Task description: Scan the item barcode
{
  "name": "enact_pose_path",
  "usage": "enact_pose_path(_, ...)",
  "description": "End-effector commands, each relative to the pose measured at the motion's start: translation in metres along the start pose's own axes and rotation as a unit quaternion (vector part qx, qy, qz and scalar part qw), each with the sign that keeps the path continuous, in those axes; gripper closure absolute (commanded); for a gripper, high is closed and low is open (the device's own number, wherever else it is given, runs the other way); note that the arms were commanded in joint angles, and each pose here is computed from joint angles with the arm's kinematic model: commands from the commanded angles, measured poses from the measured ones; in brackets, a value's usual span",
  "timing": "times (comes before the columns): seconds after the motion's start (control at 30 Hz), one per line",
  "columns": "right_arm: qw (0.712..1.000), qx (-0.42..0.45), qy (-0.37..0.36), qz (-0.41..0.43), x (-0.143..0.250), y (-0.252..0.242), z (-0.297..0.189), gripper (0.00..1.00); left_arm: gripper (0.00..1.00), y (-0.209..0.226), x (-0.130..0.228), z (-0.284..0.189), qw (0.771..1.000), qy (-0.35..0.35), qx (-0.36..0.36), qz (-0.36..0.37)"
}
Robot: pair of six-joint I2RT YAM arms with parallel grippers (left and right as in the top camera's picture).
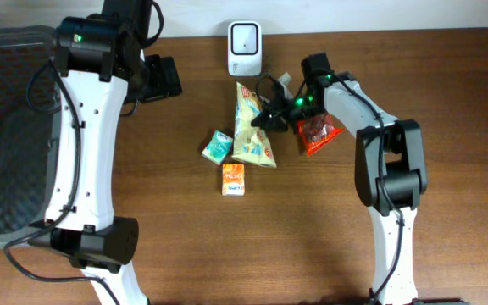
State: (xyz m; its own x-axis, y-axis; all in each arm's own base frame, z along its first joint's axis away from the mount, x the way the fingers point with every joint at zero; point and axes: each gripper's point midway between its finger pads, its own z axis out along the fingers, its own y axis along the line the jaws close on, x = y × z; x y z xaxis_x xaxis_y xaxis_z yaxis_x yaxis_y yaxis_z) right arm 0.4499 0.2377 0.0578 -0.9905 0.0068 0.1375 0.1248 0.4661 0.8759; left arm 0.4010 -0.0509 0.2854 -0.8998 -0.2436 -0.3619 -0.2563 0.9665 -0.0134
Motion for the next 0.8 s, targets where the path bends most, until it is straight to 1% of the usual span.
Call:
enact_pose_path(0.0, 0.991, 0.119, -0.049, 0.035, -0.011, -0.043, -0.031, 0.91, 0.01, 0.000, 0.000, 0.001, 1.000, 0.001, -0.001, -0.005)
enact_pose_path(0.03, 0.989, 0.142, -0.047, 0.022, -0.009, -0.041, -0.039, 0.81, 0.01, 0.000, 0.000, 0.001, 1.000, 0.001, -0.001, -0.005)
enact_pose_path(0.07, 0.987, 0.159, -0.040, -0.004, -0.007, -0.032, -0.047, 0.74, 0.01, 0.000, 0.000, 0.001, 1.000, 0.001, -0.001, -0.005)
enact_pose_path(0.1, 0.984, 0.174, -0.034, -0.021, -0.004, -0.022, -0.054, 0.65, 0.01, 0.000, 0.000, 0.001, 1.000, 0.001, -0.001, -0.005)
enact_pose_path(0.13, 0.980, 0.193, -0.034, -0.035, -0.003, -0.011, -0.062, 0.61, 0.01, 0.000, 0.000, 0.001, 1.000, 0.001, -0.001, -0.005)
enact_pose_path(0.2, 0.964, 0.256, -0.047, -0.053, -0.002, 0.010, -0.090, 0.58, 0.01, 0.000, 0.000, 0.001, 1.000, 0.001, -0.001, -0.005)
enact_pose_path(0.23, 0.949, 0.302, -0.065, -0.057, -0.004, 0.015, -0.111, 0.50, 0.01, 0.000, 0.000, 0.001, 1.000, 0.001, -0.001, -0.005)
enact_pose_path(0.27, 0.925, 0.365, -0.088, -0.059, -0.007, 0.014, -0.138, 0.27, 0.01, 0.000, 0.000, 0.001, 1.000, 0.001, -0.001, -0.005)
enact_pose_path(0.3, 0.899, 0.422, -0.108, -0.056, -0.009, 0.008, -0.163, 0.10, 0.01, 0.000, 0.000, 0.001, 1.000, 0.001, -0.001, -0.005)
enact_pose_path(0.33, 0.884, 0.451, -0.116, -0.050, -0.009, 0.002, -0.178, 0.01, 0.01, 0.000, 0.000, 0.001, 1.000, 0.001, -0.001, -0.005)
enact_pose_path(0.37, 0.874, 0.470, -0.116, -0.036, -0.007, -0.007, -0.190, 0.01, 0.01, 0.000, 0.000, 0.001, 1.000, 0.001, -0.001, -0.005)
enact_pose_path(0.47, 0.877, 0.472, -0.088, 0.020, 0.002, -0.048, -0.201, 0.01, 0.01, 0.000, 0.000, 0.001, 1.000, 0.001, -0.001, -0.005)
enact_pose_path(0.57, 0.900, 0.431, -0.058, 0.018, 0.003, -0.075, -0.183, 0.01, 0.01, 0.000, 0.000, 0.001, 1.000, 0.001, -0.001, -0.005)
enact_pose_path(0.6, 0.913, 0.404, -0.047, 0.022, 0.004, -0.090, -0.168, 0.01, 0.01, 0.000, 0.000, 0.001, 1.000, 0.001, -0.001, -0.005)
enact_pose_path(0.63, 0.919, 0.392, -0.043, 0.021, 0.004, -0.097, -0.159, 0.04, 0.01, 0.000, 0.000, 0.001, 1.000, 0.001, -0.001, -0.005)
enact_pose_path(0.7, 0.930, 0.364, -0.039, 0.018, 0.004, -0.106, -0.142, 0.13, 0.01, 0.000, 0.000, 0.001, 1.000, 0.001, -0.001, -0.005)
enact_pose_path(0.77, 0.946, 0.323, -0.027, -0.008, 0.004, -0.101, -0.128, 0.16, 0.01, 0.000, 0.000, 0.001, 1.000, 0.001, -0.001, -0.005)
